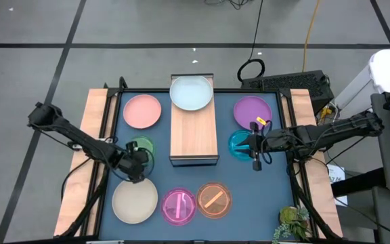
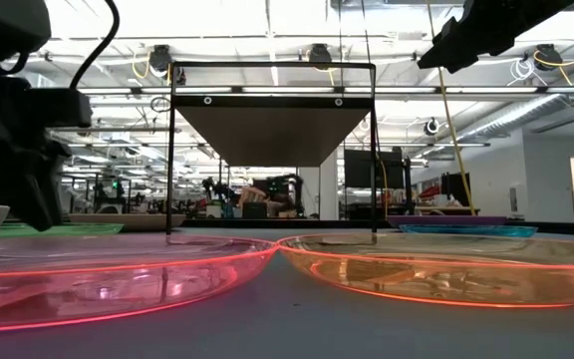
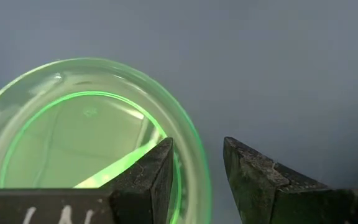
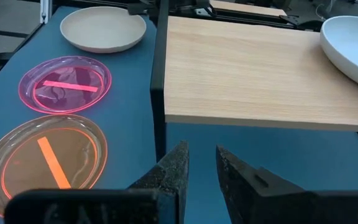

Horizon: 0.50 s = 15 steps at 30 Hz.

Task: Place and stack plates onto a shelf
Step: Put the green plate on the shelf

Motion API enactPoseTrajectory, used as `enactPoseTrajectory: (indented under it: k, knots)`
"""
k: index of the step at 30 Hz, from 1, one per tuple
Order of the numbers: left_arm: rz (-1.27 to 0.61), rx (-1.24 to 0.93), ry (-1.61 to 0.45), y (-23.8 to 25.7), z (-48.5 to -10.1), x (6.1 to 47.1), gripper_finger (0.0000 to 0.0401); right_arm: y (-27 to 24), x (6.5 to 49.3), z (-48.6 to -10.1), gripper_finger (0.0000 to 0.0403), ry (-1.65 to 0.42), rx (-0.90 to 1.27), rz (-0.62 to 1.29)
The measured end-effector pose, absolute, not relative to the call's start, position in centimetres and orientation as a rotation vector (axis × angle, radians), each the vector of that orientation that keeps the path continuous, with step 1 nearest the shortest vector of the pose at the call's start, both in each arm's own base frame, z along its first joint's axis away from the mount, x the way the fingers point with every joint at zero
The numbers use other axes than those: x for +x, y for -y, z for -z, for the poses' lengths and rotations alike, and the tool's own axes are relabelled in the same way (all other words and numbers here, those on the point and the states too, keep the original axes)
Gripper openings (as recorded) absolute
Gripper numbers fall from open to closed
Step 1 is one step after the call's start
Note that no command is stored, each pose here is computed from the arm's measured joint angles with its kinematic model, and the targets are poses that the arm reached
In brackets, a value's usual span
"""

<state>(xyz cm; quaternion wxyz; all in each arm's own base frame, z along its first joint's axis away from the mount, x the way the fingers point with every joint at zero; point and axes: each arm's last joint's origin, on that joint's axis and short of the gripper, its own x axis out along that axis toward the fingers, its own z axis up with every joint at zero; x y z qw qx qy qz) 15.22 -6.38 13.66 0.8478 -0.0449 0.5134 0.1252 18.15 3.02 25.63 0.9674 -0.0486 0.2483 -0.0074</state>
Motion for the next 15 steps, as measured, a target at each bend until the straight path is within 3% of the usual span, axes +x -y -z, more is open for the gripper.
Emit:
enactPoseTrajectory:
  k: [10,15]
  knots:
    - [-0.284,-0.07,-1.113,6.58,-12.98,15.3,0.0146,-3.02,18.14,-25.63,0.0066,-0.502,-0.09,0.017]
    - [-0.279,-0.046,-1.131,6.84,-12.6,15.31,0.0117,-3.03,18.14,-25.64,0.0066,-0.502,-0.09,0.015]
